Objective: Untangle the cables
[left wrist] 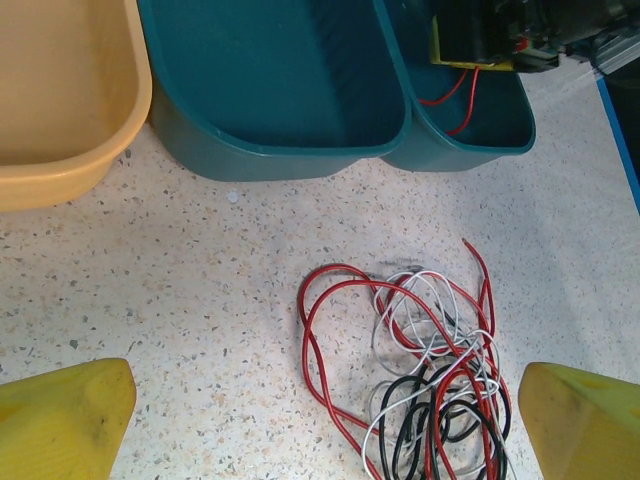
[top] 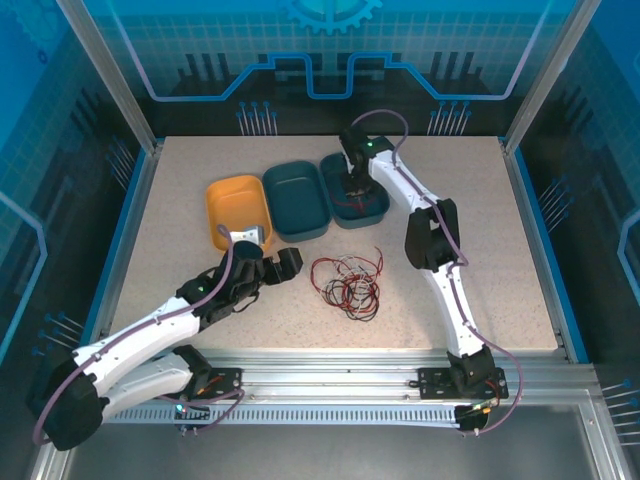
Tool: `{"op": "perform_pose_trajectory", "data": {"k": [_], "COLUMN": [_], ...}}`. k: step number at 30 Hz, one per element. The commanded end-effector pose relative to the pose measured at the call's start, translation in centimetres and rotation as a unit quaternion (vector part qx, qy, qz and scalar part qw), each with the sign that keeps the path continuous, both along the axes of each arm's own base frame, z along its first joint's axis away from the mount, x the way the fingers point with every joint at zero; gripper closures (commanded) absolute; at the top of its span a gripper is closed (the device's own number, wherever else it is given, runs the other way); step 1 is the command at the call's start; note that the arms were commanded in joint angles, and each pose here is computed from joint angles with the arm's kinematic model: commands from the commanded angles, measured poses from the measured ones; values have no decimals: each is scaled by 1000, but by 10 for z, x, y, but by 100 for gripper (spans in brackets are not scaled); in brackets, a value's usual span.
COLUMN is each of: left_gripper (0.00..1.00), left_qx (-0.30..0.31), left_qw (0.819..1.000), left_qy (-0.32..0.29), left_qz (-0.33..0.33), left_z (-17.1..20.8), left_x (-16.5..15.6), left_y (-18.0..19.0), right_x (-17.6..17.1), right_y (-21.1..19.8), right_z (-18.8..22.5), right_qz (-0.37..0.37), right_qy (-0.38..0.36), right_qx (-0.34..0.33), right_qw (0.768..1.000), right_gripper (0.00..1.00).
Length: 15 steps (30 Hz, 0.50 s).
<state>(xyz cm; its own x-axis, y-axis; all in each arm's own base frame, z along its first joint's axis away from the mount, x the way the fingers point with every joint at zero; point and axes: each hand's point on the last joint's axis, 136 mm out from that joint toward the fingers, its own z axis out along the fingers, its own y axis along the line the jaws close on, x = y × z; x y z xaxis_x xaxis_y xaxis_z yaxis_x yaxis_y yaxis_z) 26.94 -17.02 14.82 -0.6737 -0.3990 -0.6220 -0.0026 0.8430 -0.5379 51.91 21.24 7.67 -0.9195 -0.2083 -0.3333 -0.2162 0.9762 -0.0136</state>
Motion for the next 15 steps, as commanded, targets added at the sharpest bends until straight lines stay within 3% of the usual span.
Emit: {"op": "perform_pose_trajectory", "data": {"k": [1, 15], "left_gripper": [1, 1], "left_qx": [-6, 7], "left_qw": [1000, 1000], "left_qy": [-6, 12], "left_qz": [17, -19], "left_z": [0, -10], "left_x": [3, 9], "left_y": [6, -11], "right_x": [-7, -67], "right_y": [-7, -21], "right_z": [68, 145], "right_qz": [-5, -13], "right_qy": [-48, -107], "right_qx": [9, 14], "right_qw": [999, 994], "right_gripper": [63, 56]}}
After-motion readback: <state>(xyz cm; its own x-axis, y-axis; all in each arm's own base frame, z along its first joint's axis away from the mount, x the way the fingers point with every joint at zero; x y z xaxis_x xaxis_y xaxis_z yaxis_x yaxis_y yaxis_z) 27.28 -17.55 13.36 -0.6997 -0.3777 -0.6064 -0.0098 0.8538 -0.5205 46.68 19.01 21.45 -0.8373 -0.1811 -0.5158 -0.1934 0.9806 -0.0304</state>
